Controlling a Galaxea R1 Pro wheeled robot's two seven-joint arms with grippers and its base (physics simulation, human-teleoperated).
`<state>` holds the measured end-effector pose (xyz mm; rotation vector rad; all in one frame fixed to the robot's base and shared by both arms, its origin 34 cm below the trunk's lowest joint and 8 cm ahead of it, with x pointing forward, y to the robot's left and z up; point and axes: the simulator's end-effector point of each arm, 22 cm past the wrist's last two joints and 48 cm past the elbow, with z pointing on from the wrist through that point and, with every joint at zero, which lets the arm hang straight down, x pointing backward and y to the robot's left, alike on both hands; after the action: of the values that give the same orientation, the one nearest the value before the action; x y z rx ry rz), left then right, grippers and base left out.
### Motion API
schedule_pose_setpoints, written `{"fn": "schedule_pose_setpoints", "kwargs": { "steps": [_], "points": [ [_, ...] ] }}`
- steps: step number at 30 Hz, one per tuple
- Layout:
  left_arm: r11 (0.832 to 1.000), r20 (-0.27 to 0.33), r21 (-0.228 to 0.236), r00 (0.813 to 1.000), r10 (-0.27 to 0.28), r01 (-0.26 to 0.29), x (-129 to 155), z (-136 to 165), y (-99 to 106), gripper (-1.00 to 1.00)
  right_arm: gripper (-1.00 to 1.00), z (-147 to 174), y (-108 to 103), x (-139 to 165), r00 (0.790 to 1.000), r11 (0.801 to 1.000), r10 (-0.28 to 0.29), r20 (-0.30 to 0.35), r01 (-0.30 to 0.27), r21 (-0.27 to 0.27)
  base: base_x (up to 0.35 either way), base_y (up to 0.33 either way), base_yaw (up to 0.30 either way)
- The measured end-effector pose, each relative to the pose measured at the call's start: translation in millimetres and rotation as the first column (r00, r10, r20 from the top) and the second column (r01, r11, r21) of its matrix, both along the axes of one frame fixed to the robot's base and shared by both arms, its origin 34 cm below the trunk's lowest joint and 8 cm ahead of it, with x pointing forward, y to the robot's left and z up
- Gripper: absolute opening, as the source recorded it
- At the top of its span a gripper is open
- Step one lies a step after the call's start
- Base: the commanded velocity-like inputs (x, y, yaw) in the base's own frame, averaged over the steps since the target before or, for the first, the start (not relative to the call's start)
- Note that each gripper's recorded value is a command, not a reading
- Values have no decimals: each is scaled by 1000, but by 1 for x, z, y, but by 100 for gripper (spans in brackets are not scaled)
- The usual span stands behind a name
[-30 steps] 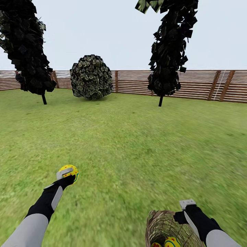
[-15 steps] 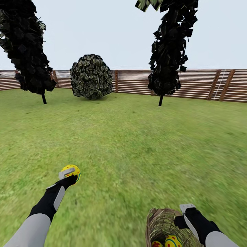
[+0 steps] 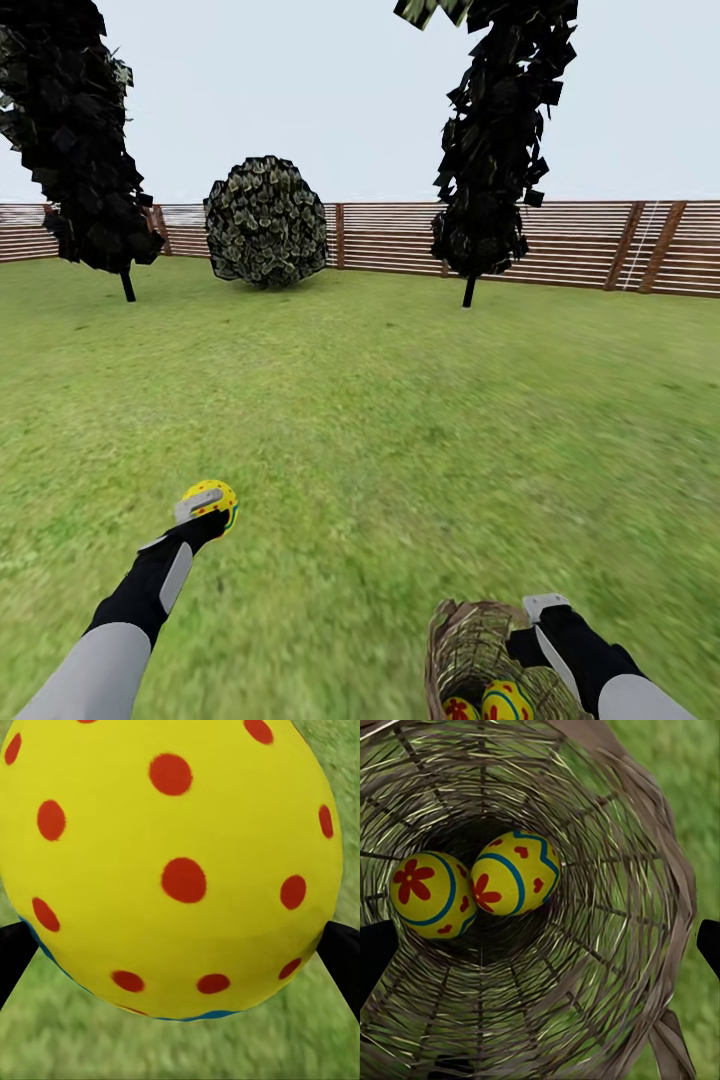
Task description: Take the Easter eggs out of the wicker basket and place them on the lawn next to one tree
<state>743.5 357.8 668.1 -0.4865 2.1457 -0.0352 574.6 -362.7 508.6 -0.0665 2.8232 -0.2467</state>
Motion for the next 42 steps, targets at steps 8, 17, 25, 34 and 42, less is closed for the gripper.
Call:
{"fn": "schedule_pose_setpoints", "kwargs": {
  "steps": [8,17,25,34,42],
  "points": [
    [1000,-1,-11,1000,-8,8,-1,-17,-10,-100,100,-15,0,-2,1000,1000,1,0,-1,0,0,0,0],
    [1000,-1,-21,1000,-14,14,-3,-35,-18,-100,100,-33,1,-4,1000,1000,1,2,-1,0,0,0,0],
    [1000,-2,-25,1000,-17,17,-5,-52,-22,-100,100,-49,3,-6,1000,1000,3,2,-3,3,0,0,0],
    [999,-1,-33,1000,-25,25,-8,-71,-31,-100,100,-68,4,-9,1000,1000,4,2,-4,5,0,0,0],
    [996,-1,9,996,-87,87,-10,-96,-52,-100,100,-84,5,-12,1000,1000,4,1,-4,5,0,0,0]
  ]
}}
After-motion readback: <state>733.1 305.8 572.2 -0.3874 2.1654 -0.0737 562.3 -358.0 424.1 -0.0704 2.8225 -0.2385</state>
